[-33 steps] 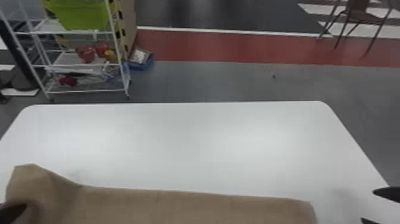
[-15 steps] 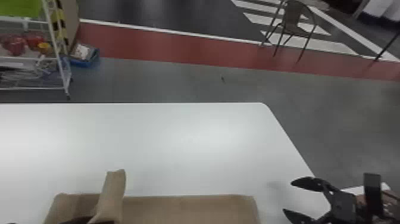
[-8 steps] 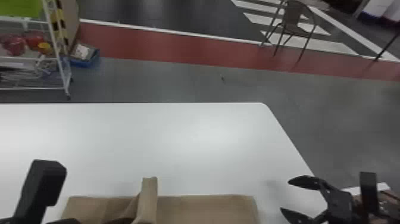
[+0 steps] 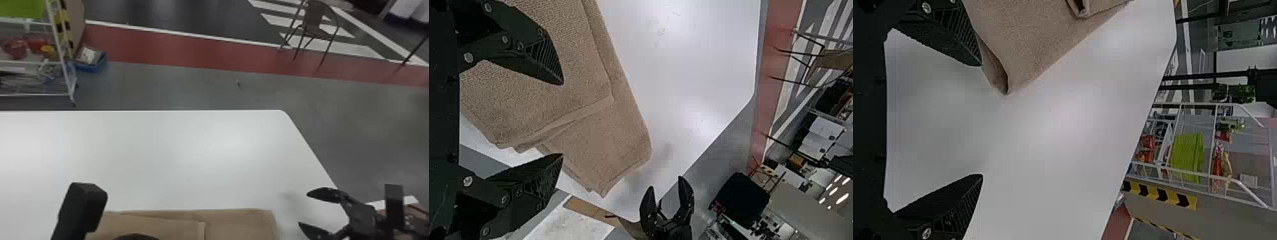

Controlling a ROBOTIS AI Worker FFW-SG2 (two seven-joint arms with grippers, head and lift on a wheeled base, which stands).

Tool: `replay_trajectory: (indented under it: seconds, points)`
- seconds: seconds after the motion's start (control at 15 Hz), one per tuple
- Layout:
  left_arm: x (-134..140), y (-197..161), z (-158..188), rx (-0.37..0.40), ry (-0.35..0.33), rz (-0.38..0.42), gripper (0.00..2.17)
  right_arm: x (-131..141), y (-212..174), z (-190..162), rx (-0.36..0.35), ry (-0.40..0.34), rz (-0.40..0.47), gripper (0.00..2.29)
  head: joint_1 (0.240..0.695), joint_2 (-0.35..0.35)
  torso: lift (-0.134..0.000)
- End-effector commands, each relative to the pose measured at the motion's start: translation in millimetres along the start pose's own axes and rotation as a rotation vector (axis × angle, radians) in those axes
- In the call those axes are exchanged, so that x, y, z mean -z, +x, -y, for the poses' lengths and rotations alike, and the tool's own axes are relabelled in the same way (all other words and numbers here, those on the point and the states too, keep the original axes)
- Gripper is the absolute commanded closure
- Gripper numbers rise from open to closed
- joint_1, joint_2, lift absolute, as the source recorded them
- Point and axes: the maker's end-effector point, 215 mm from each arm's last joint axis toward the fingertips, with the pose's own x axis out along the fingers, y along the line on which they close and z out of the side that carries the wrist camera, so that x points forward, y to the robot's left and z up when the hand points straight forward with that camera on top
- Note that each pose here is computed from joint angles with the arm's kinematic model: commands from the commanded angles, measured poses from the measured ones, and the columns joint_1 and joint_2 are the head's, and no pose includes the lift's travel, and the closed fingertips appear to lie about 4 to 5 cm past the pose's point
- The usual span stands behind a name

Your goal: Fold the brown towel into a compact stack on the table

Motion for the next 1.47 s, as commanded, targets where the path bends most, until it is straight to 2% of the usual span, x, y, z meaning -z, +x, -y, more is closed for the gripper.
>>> replay_trajectory:
  seconds: [0.0,0.07,0.27,0.33,0.4,0.47,0.6,0.73,0.8,0.87,1.0,1.2,1.27,1.4]
  points:
    - [-2.0,-5.7,-8.2,-0.02,0.011,0.021,0.03,-1.6,0.3,-2.6,-0.005,0.0,0.006,0.08,0.695,-0.35,-0.119]
    - [-7.6,-12.6,-18.0,-0.039,0.049,0.054,0.03,-1.5,0.4,-3.4,-0.006,0.0,0.006,0.08,0.695,-0.35,-0.119]
    - [-10.5,-37.5,-45.8,-0.064,0.05,0.116,0.02,-6.9,4.4,-6.9,-0.011,-0.001,0.022,0.08,0.695,-0.35,-0.119]
    - [-12.7,-43.1,-51.8,-0.073,0.068,0.138,0.02,-9.3,7.5,-9.4,-0.018,-0.008,0.026,0.08,0.695,-0.35,-0.119]
    - [-15.6,-50.7,-58.6,-0.082,0.098,0.168,0.02,-16.1,11.0,-13.8,-0.021,-0.041,0.043,0.08,0.695,-0.35,-0.119]
    - [-19.2,-60.9,-68.5,-0.101,0.131,0.204,0.02,-29.3,17.1,-21.0,-0.032,-0.11,0.069,0.08,0.695,-0.35,-0.119]
    - [-23.2,-76.7,-88.7,-0.128,0.144,0.274,0.03,-54.8,22.4,-32.0,-0.038,-0.184,0.094,0.08,0.695,-0.35,-0.119]
    - [-29.9,-96.9,-105.8,-0.146,0.136,0.348,0.03,-84.9,26.7,-58.9,-0.07,-0.349,0.112,0.08,0.695,-0.35,-0.119]
    - [-35.6,-111.2,-114.7,-0.162,0.154,0.391,0.03,-102.1,29.7,-72.2,-0.088,-0.451,0.129,0.08,0.695,-0.35,-0.119]
    - [-37.0,-122.5,-123.0,-0.183,0.157,0.41,0.03,-111.4,33.4,-87.0,-0.109,-0.57,0.126,0.07,0.695,-0.35,-0.119]
    - [-36.9,-134.2,-132.2,-0.204,0.141,0.429,0.03,-118.6,43.1,-113.0,-0.169,-0.819,0.071,0.07,0.695,-0.293,-0.119]
    - [-34.8,-141.2,-136.2,-0.206,0.13,0.438,0.03,-125.1,56.3,-128.4,-0.227,-0.974,0.021,0.09,0.695,-0.195,-0.119]
    - [-34.5,-141.2,-136.4,-0.208,0.13,0.437,0.03,-113.6,66.5,-133.4,-0.269,-1.028,-0.041,0.09,0.695,-0.172,-0.119]
    - [-32.4,-141.1,-135.7,-0.205,0.127,0.435,0.03,-96.3,84.5,-137.8,-0.329,-1.079,-0.134,0.08,0.695,-0.134,-0.119]
